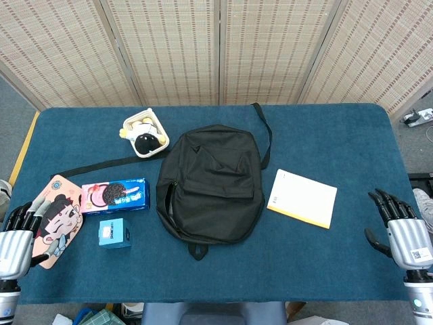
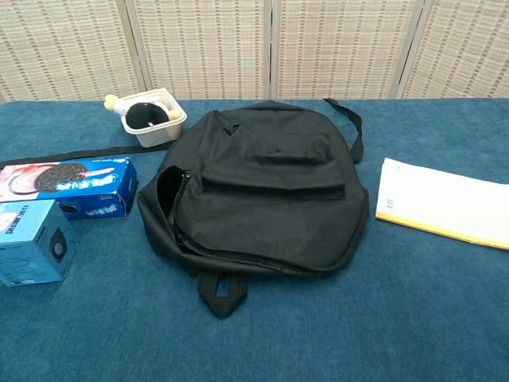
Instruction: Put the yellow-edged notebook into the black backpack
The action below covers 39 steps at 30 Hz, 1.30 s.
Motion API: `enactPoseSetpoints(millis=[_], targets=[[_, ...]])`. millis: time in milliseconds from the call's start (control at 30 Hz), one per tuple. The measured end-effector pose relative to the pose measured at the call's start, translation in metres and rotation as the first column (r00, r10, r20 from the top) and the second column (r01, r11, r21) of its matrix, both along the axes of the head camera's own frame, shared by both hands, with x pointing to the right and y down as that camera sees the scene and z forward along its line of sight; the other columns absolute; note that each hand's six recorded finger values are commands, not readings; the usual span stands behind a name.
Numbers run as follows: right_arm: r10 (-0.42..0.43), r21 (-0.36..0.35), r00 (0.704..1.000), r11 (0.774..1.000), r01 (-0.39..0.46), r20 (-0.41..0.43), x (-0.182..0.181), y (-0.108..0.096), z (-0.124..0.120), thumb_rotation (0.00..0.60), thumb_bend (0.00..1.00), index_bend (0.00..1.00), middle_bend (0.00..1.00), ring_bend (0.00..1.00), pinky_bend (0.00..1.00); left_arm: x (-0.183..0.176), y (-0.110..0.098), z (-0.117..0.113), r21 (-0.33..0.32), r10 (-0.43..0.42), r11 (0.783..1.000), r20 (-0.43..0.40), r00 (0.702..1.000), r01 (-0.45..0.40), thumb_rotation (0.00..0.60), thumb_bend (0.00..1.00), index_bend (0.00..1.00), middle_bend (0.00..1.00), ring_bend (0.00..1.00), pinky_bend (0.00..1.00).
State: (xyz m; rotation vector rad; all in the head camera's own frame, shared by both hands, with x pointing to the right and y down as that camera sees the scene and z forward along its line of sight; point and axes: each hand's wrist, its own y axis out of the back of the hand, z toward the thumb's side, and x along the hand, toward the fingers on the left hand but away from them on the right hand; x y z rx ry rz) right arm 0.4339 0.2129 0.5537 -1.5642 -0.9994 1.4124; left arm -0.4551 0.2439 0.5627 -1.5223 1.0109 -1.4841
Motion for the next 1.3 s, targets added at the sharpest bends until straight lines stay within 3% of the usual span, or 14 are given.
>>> enactPoseSetpoints(millis=[367,767,1033,1300], targets=[[-0.073,-0.041,0.996,0.996,0.075,0.050,-0.012,-0.007,0.011,0.600,0.23,0.12,0.14,0.13,0.20,0.003,0.001,0.000,-0.004,0.007,1.000,0.002,1.000,-0.007,0.600,0.27,0.12,0.09,0.09,0.08],[-0.206,-0.121,0.974,0.969,0.217,0.099,-0.047,-0.025,0.035,0.600,0.19,0.12,0.17,0.13,0.20,0.003,0.001,0.000,-0.003,0.004,1.000,0.005,1.000,-0.004,0.600,0.27,0.12,0.09,0.09,0.08],[-0.240,-0.215,0.965,0.942,0.258,0.106,-0.068,-0.029,0.066,0.600,0.19,0.12,0.17,0.13,0.20,0.002,0.003,0.002,-0.002,0.003,1.000,-0.002,1.000,-0.003,0.600,0.27,0.12,0.09,0.09,0.08],[-0.221,-0.316,0.968,0.915,0.249,0.123,-0.082,-0.033,0.112,0.600,0.19,0.12,0.17,0.13,0.20,-0.003,0.006,0.000,0.002,-0.018,1.000,0.002,1.000,0.018,0.600,0.27,0.12,0.09,0.09,0.08]])
